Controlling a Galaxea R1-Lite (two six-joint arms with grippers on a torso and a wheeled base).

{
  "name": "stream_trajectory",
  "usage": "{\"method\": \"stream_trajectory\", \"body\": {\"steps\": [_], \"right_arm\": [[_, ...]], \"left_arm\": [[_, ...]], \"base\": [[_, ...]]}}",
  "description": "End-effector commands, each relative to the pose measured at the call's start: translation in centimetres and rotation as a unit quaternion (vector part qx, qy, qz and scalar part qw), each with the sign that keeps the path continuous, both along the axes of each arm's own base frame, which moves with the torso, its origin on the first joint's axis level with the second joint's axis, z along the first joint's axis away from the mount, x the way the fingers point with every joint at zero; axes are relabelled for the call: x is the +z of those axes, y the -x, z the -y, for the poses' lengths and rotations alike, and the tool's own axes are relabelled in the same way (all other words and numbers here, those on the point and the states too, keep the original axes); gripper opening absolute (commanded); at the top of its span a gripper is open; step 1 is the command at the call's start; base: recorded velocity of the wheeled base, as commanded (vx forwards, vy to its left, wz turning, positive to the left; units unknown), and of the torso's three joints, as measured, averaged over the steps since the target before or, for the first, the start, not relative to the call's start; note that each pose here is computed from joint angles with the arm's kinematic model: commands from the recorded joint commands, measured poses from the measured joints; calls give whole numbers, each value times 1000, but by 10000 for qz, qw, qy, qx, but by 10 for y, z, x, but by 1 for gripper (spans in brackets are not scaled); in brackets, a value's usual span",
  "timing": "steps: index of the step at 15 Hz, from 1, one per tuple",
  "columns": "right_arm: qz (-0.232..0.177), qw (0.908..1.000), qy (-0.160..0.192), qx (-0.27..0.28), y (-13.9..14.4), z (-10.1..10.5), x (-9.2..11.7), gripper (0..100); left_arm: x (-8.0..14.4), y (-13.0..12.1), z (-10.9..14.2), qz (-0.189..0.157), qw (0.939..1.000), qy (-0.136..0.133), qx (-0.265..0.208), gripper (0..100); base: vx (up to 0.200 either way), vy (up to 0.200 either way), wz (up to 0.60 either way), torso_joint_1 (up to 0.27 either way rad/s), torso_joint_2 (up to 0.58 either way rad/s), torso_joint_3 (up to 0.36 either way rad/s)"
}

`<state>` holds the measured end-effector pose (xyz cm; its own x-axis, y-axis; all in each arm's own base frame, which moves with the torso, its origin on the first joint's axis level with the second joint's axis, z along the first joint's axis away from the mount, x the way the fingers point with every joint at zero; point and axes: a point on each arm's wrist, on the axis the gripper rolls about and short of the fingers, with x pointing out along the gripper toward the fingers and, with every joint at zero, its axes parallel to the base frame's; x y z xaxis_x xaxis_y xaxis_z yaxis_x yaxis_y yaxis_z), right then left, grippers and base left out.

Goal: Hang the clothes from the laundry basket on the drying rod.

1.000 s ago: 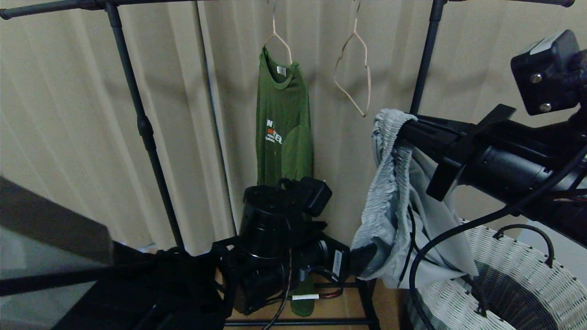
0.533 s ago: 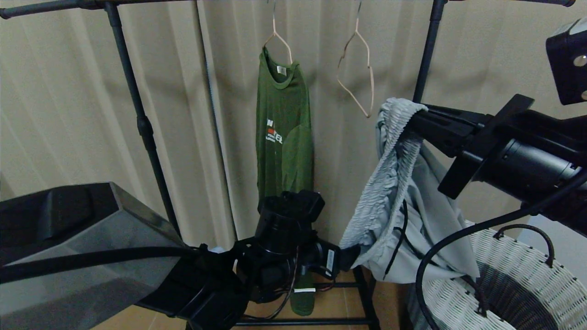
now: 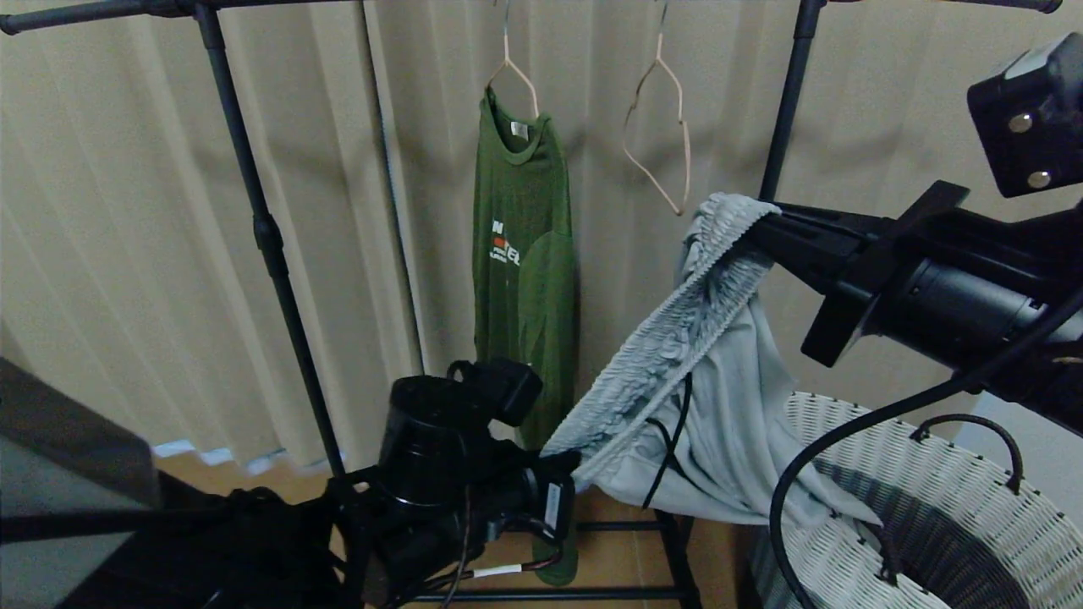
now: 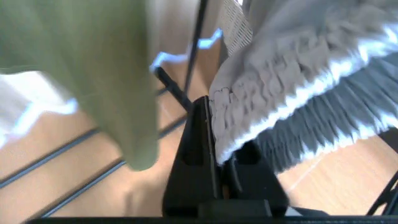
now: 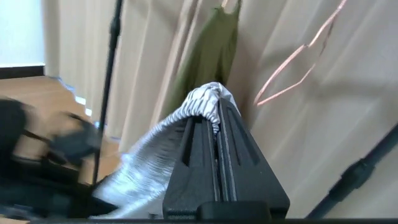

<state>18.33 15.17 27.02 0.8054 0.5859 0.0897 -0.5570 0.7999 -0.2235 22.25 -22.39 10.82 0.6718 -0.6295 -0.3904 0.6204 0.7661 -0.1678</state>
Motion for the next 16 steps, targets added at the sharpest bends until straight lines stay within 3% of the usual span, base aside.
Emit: {"method": "stream_trajectory", "body": {"steps": [1, 4, 7, 8, 10, 11, 13, 15, 16], "right_arm": [[-237, 9990, 191, -323, -23, 2, -14, 0], [-218, 9988, 165, -399, -34, 3, -12, 0], [-108, 9986, 81, -515, -39, 7, -4, 0], [-71, 9984, 54, -553, -40, 9, -1, 0], [64, 9967, -34, -814, -48, 20, 10, 0], [147, 9957, -88, -913, -51, 25, 16, 0], [316, 9931, -194, -1111, -56, 33, 28, 0], [271, 9927, -164, -1164, -57, 37, 25, 0], [149, 9930, -85, -1165, -54, 38, 15, 0]], "left_arm": [[63, 34, -74, 849, 9947, 315, 478, 0], [101, 41, -109, 1116, 9885, 302, 977, 0], [149, 39, -133, 1539, 9771, 299, 1442, 0], [157, 37, -136, 1683, 9741, 249, 1492, 0], [187, 32, -141, 2302, 9608, -52, 1545, 0], [197, 31, -141, 2467, 9569, -142, 1526, 0], [219, 27, -138, 2691, 9513, -105, 1501, 0], [217, 24, -134, 2638, 9533, -122, 1466, 0], [202, 25, -128, 2436, 9605, -201, 1332, 0]], "base": [[0, 0, 0, 0, 0, 0], [0, 0, 0, 0, 0, 0], [0, 0, 0, 0, 0, 0], [0, 0, 0, 0, 0, 0], [0, 0, 0, 0, 0, 0], [0, 0, 0, 0, 0, 0], [0, 0, 0, 0, 0, 0], [0, 0, 0, 0, 0, 0], [0, 0, 0, 0, 0, 0]]}}
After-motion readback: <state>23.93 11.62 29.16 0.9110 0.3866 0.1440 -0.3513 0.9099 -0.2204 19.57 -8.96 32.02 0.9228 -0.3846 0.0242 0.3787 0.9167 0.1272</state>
